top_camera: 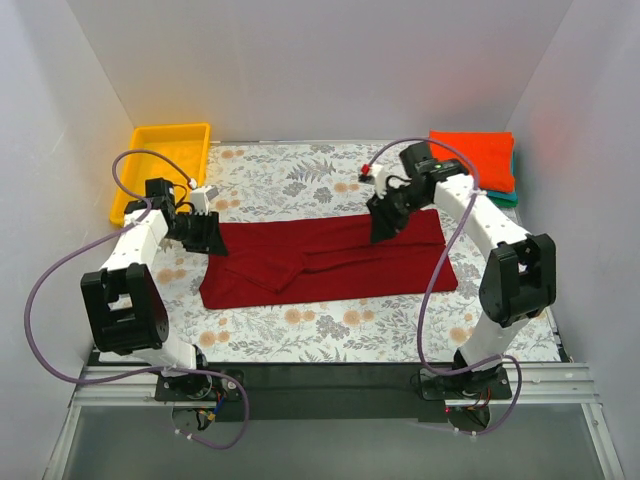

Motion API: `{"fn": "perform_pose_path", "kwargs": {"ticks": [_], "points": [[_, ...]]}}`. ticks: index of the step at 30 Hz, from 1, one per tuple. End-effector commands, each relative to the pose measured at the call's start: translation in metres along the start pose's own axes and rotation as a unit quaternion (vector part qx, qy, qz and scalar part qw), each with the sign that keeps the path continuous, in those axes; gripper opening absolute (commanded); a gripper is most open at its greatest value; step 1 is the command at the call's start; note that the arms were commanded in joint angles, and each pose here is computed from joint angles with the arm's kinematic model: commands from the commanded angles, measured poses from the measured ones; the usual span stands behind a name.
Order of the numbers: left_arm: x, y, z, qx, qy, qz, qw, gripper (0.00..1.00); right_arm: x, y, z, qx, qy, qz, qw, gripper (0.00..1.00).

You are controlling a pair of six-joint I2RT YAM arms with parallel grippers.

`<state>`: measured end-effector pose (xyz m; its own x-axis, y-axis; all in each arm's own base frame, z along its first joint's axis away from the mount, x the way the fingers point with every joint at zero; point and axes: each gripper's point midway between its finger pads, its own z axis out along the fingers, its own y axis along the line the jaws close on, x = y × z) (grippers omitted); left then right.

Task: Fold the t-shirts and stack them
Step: Fold the tshirt

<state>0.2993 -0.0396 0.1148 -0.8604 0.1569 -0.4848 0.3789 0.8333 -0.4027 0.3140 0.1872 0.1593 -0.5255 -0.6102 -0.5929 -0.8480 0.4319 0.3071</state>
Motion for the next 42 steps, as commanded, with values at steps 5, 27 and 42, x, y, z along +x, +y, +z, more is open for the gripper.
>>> {"fn": "perform_pose_path", "kwargs": {"ticks": [5,27,42], "points": [[0.008,0.001,0.021,0.013,0.002,-0.106,0.994,0.34,-0.083,0.096,0.075,-0.019,-0.088,-0.154,0.984,0.45],[0.000,0.022,0.016,0.028,0.023,-0.187,0.982,0.42,-0.068,0.186,0.237,0.000,-0.005,-0.510,0.860,0.55],[0.005,0.022,0.010,0.031,0.019,-0.181,0.983,0.43,-0.067,0.167,0.251,0.027,0.020,-0.529,0.848,0.01]]}}
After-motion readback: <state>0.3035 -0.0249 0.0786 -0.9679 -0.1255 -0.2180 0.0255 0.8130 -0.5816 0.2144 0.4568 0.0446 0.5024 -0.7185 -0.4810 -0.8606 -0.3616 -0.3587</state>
